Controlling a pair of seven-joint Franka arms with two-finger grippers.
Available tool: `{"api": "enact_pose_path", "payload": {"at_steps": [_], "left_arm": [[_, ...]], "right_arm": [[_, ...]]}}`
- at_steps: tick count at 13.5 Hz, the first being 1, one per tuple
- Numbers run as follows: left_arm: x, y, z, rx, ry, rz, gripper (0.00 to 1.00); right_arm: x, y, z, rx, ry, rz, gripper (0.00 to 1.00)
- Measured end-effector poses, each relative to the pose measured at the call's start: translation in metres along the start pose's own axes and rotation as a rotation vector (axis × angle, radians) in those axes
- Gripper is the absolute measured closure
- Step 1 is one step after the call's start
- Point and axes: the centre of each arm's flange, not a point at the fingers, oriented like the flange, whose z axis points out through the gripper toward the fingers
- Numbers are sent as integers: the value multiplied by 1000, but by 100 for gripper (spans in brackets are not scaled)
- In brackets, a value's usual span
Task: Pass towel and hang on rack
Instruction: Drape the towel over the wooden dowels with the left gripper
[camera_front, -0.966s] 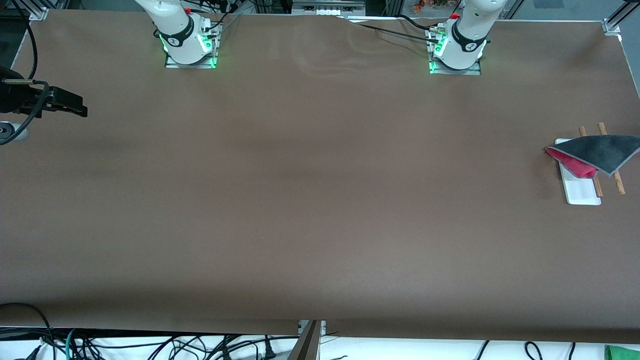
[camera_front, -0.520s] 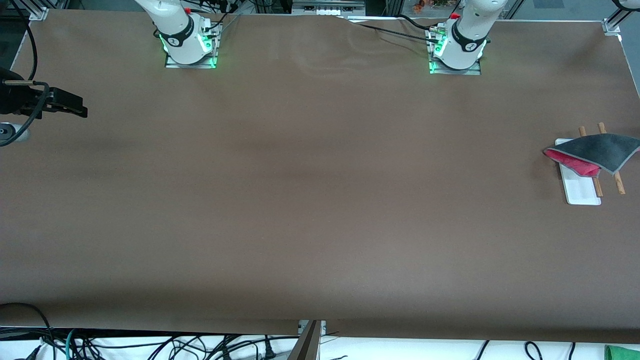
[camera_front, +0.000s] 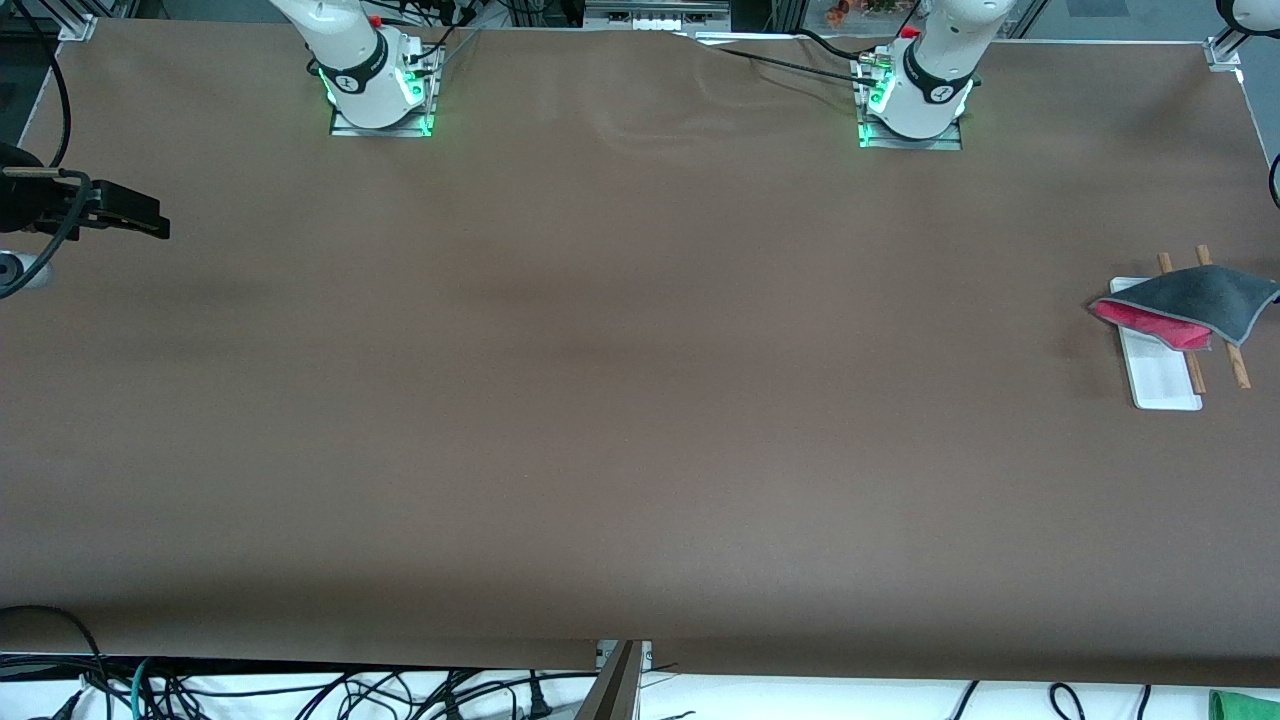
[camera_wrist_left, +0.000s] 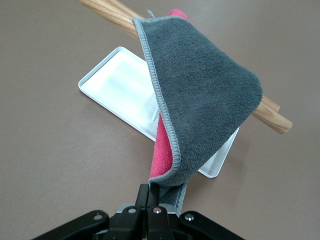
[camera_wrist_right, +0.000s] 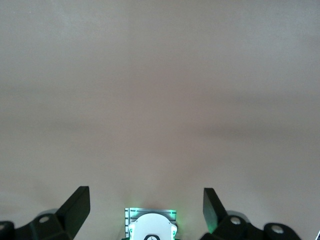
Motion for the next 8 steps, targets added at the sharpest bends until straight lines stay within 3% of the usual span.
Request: {"api": "enact_pose_path", "payload": {"at_steps": [5, 6, 8], "left_arm": [[-10, -3, 18, -10, 5, -5, 98], [-11, -5, 20, -6, 3, -3, 92], [-6, -9, 14, 13, -6, 10, 70]], "right_arm": [[0, 0, 0, 0, 3, 0, 0], [1, 0, 0, 0, 3, 0, 0], [1, 0, 1, 0, 2, 0, 0]]}}
